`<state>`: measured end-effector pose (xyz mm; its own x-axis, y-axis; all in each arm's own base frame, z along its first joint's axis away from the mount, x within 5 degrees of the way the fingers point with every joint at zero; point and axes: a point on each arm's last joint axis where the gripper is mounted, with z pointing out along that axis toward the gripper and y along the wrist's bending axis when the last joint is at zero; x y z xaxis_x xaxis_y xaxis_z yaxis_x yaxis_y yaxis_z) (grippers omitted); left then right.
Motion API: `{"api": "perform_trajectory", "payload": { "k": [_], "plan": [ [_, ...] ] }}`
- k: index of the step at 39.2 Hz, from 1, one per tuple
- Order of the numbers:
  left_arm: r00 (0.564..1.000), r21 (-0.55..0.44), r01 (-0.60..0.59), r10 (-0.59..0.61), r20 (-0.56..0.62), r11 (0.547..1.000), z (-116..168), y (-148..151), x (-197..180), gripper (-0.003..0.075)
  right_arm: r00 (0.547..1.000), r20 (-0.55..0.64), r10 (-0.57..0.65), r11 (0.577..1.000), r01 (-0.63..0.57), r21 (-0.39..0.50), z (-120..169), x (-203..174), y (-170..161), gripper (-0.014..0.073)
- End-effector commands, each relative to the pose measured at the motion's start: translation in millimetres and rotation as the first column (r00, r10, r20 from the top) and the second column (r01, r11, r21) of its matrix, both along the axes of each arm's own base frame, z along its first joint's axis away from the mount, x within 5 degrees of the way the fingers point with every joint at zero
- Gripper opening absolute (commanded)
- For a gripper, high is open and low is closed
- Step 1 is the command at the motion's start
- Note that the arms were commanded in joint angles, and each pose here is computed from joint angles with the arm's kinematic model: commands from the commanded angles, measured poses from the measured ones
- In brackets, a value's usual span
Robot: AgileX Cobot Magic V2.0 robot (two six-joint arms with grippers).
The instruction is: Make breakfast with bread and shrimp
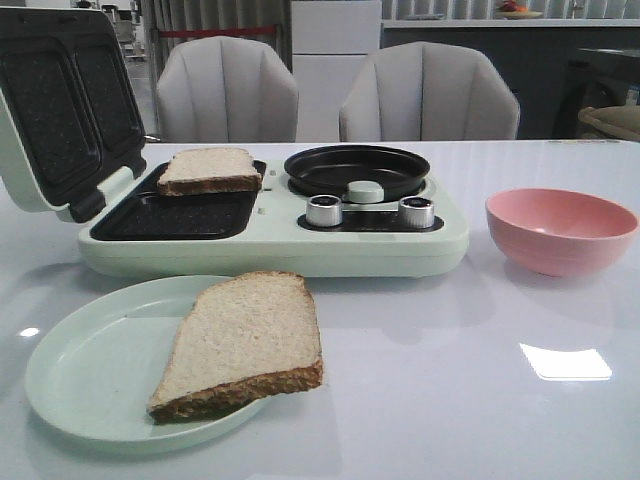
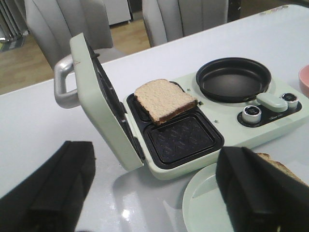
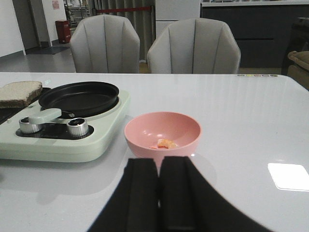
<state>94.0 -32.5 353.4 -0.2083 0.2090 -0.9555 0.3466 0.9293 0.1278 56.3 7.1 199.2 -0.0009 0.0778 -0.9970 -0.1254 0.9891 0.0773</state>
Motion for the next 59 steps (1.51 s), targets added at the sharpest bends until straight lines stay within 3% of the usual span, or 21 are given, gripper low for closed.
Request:
{"api": "perform_trajectory", "payload": {
  "k": [1,11,20,31,37,49,59],
  "plan": [
    [0.994,-0.072,0.013,-0.005,0.112,0.997,5.6,5.9,-16.3,0.0566,0.993,0.115,-0.006,1.0,0.007,-0.003,13.6,-3.0,-0.7,0.014],
    [0.982,-0.136,0.032,-0.006,0.188,0.99,-27.9,20.9,-53.2,0.0565,0.993,0.115,-0.006,1.0,0.007,-0.003,13.6,-3.0,-0.7,0.014],
    [0.975,-0.152,0.04,-0.004,0.224,0.988,-52.0,25.8,-64.8,0.0566,0.993,0.115,-0.006,1.0,0.007,-0.003,13.6,-3.0,-0.7,0.014],
    [0.968,-0.18,0.062,-0.015,0.25,0.982,-55.2,23.4,-62.9,0.0566,0.989,0.146,-0.006,1.0,0.006,0.001,16.5,-3.4,-0.7,0.014],
    [0.968,-0.181,0.062,-0.015,0.25,0.981,-55.2,23.3,-63.0,0.0566,0.975,0.224,-0.007,1.0,0.002,0.021,35.4,-6.2,-1.0,0.014],
    [0.967,-0.183,0.064,-0.015,0.255,0.981,-54.6,23.3,-63.0,0.0566,0.999,0.044,-0.002,1.0,0.002,0.019,94.1,14.0,1.6,0.014],
    [0.967,-0.182,0.063,-0.015,0.256,0.981,-54.6,23.3,-63.0,0.0566,0.999,-0.045,0.003,0.999,-0.001,0.05,89.7,26.9,3.6,0.014]
  ]
}}
